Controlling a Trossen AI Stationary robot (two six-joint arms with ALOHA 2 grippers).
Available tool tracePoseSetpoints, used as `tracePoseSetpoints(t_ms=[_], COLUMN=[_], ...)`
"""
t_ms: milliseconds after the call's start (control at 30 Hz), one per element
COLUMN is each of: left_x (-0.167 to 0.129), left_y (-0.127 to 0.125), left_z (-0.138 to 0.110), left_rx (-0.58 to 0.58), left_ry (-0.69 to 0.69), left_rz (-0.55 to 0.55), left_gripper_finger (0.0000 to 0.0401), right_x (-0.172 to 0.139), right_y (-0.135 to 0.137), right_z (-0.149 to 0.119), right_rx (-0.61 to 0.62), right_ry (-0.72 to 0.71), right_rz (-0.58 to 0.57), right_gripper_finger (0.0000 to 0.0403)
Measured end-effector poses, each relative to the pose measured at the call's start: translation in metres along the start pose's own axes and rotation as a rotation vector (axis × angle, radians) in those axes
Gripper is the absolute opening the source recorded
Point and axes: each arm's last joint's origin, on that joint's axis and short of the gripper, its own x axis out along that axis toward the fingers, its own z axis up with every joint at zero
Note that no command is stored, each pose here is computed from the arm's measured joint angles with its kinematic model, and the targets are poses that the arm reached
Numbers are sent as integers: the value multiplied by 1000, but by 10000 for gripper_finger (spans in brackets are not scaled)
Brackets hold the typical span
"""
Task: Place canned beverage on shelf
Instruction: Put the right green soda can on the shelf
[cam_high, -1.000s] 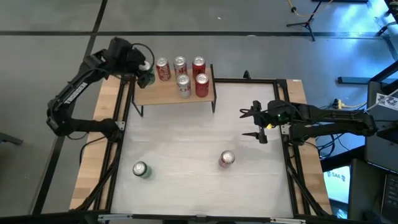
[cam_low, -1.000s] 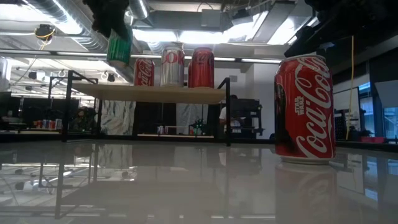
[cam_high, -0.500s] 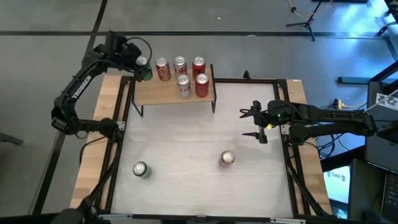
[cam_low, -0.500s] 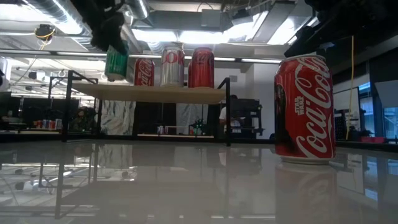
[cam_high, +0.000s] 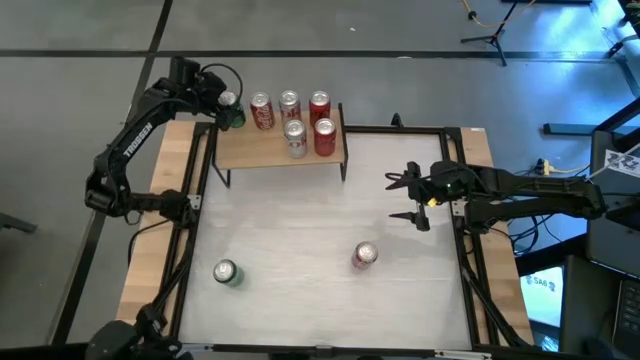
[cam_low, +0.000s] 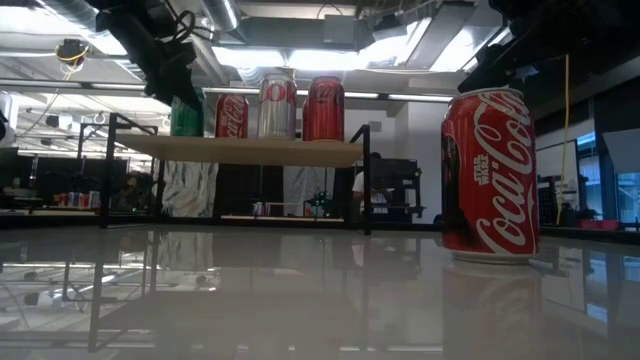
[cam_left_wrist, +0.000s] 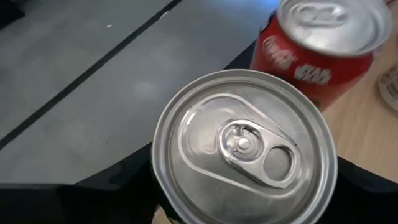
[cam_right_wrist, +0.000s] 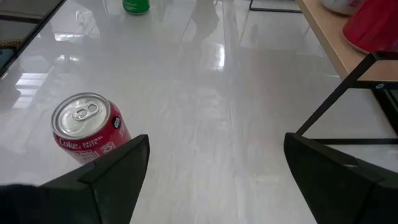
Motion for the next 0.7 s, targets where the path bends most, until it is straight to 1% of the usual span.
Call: tracePoseSetpoints(t_ms=[167, 400, 700], left_x=[7, 7, 7], left_y=[0, 0, 0], left_z=[-10, -11, -12], left_rx=[-17, -18, -22], left_ry=[30, 30, 47], left_rz=[-21, -24, 5], left_gripper_finger=[284, 285, 327], right_x=[0, 0, 0], right_y=[0, 0, 0], right_z=[0, 0, 0], right_rx=[0, 0, -1], right_ry=[0, 0, 0], right_rz=[0, 0, 0], right_gripper_finger=[365, 365, 365])
